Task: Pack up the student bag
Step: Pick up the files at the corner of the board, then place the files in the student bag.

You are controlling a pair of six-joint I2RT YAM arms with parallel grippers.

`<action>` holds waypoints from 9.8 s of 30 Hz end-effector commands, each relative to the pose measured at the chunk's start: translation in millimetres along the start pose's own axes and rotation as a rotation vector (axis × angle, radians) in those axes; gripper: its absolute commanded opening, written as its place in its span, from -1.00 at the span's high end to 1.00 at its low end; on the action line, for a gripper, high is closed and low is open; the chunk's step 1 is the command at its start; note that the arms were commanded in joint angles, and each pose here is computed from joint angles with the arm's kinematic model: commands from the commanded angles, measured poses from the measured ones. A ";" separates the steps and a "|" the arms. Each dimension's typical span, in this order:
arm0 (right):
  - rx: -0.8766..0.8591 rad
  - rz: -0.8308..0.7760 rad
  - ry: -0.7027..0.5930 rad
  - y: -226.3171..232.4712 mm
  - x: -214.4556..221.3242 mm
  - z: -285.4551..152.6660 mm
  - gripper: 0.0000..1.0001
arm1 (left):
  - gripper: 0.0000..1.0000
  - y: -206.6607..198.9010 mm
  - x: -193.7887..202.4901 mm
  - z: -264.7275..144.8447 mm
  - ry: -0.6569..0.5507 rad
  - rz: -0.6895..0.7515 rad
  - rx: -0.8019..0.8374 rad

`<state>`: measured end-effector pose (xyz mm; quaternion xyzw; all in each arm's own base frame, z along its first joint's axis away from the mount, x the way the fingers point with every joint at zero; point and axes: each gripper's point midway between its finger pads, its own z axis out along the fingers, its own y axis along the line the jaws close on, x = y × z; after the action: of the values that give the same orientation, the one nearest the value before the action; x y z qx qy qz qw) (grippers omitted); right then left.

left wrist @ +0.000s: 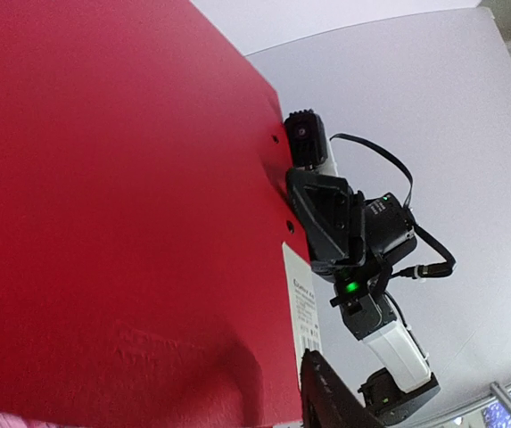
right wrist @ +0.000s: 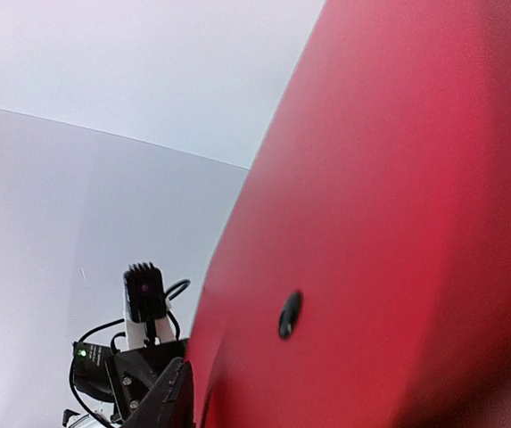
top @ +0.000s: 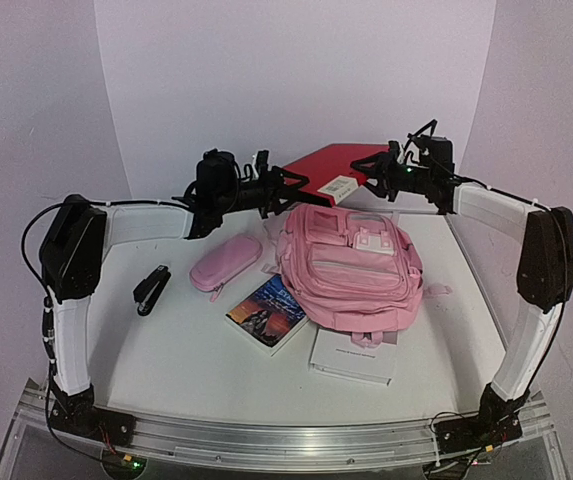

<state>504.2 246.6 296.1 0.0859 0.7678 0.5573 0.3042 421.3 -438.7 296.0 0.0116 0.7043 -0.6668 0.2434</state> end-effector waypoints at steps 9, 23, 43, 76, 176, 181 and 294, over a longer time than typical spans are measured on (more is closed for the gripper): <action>-0.224 -0.419 0.109 71.4 8.6 -61.6 1.00 | -0.63 -25.0 21.1 -85.2 0.173 0.291 -0.387; -0.143 -0.847 0.836 4.8 159.1 -143.7 1.00 | -0.74 -67.0 32.6 -99.4 0.431 0.625 -0.390; -0.195 -1.052 1.011 22.2 220.9 -149.7 1.00 | -0.62 -96.5 83.6 -86.7 0.599 0.955 -0.369; -0.360 -1.180 1.091 50.1 259.5 -118.8 1.00 | -0.01 -102.1 121.0 -107.8 0.752 0.946 -0.349; 0.050 -1.174 0.881 -63.9 214.9 6.1 1.00 | 1.00 -80.4 0.9 -258.3 -0.719 -0.021 -0.278; 0.077 -1.096 0.758 -31.6 183.6 25.7 1.00 | 0.99 -86.6 8.1 -264.7 -0.701 -0.016 -0.256; -0.236 -0.600 -0.269 197.7 -86.8 -57.7 1.00 | 0.82 95.1 -1.5 55.3 0.015 -0.098 -0.494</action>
<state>534.1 248.4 396.2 -0.0549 0.7502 0.4991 0.4302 478.5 -450.7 193.6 -0.1246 0.8537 -0.4518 0.2270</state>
